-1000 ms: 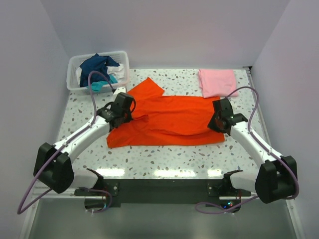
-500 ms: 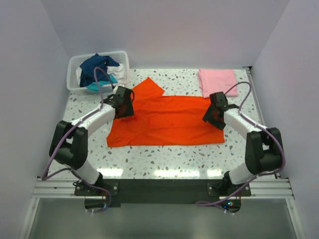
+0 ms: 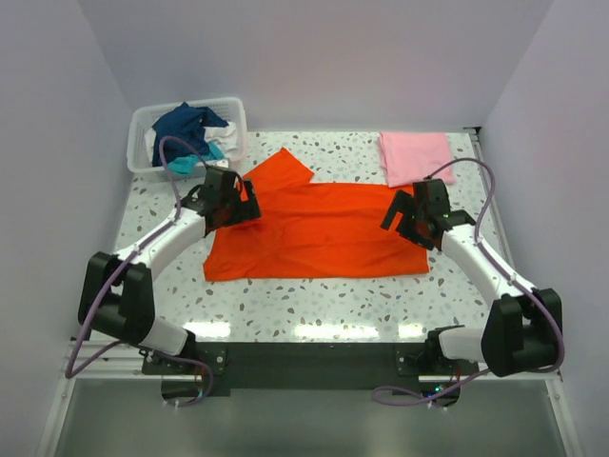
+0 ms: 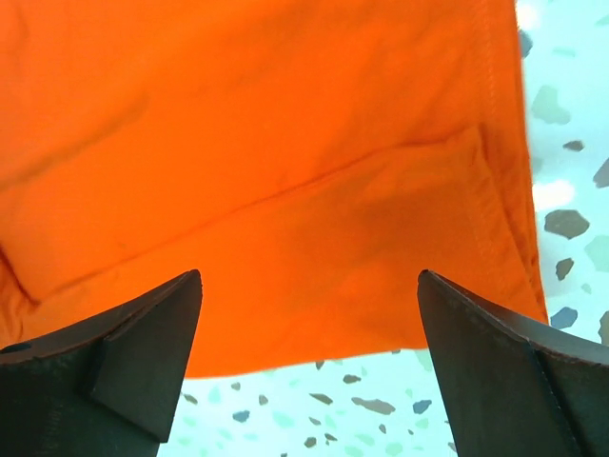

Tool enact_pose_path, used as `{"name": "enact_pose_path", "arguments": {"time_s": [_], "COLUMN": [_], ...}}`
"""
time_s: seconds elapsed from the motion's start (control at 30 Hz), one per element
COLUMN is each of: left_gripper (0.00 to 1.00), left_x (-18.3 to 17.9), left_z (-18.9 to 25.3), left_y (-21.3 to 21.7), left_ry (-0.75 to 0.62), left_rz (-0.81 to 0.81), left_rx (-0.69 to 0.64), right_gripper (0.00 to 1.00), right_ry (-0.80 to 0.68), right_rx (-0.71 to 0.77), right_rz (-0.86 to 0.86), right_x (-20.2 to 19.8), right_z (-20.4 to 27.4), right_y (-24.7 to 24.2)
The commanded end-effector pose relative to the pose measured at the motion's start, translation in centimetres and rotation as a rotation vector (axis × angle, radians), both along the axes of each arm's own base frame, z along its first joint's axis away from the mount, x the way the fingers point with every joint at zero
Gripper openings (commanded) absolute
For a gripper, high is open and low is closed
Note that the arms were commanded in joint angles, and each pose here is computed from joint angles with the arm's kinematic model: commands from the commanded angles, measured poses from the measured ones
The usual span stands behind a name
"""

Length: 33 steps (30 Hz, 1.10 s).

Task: Fold and stack the t-shirts
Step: Fold the tshirt

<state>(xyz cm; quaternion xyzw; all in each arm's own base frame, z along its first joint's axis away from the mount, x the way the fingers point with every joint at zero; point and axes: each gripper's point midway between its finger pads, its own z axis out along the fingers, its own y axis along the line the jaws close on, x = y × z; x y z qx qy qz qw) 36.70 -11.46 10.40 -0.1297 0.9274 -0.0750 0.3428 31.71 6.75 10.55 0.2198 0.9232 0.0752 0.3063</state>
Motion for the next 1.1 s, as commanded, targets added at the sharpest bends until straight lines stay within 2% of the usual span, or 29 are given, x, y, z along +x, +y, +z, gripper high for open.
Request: {"name": "enact_pose_path", "arguments": {"time_s": [0.0,0.07,0.27,0.57,0.67,0.77,0.87,1.07], "left_gripper": [1.00,1.00,1.00,1.00,1.00,1.00,1.00,1.00], "left_x": [-1.0,-1.3,1.0,8.2,11.4,12.0,11.2,6.5], "left_z": [-0.2,-1.3,-4.2,-5.8,-3.5,-2.7,-1.9,0.0], "left_y": [-2.6,-3.2,-3.9,-1.6,-2.3,-2.4,-1.9,-1.7], "left_ry": [-0.039,-0.010,0.059,0.078,0.033,0.020,0.025,-0.017], "left_rz": [-0.080,-0.098,-0.096,0.000,-0.004,-0.004,0.011,0.001], "left_rx": [-0.154,-0.173,-0.146,0.043,0.026,0.027,0.034,-0.034], "right_gripper": [0.99,0.99,0.99,0.99,0.99,0.99,0.99,0.99], "right_ry": [-0.010,0.003,0.046,0.049,0.060,0.070,0.059,0.022], "right_rx": [0.058,0.062,0.044,-0.006,-0.016,-0.035,-0.037,-0.003], "right_rz": [0.119,0.154,0.164,0.150,0.151,0.139,0.146,0.197], "right_x": [-1.2,-1.5,-2.0,-1.3,-1.2,-1.0,-0.9,-0.4], "right_z": [-0.2,-0.7,-2.2,-1.7,-2.1,-2.2,-2.0,-1.6], "right_y": [1.8,2.2,1.9,1.1,1.1,0.7,0.7,1.7]}}
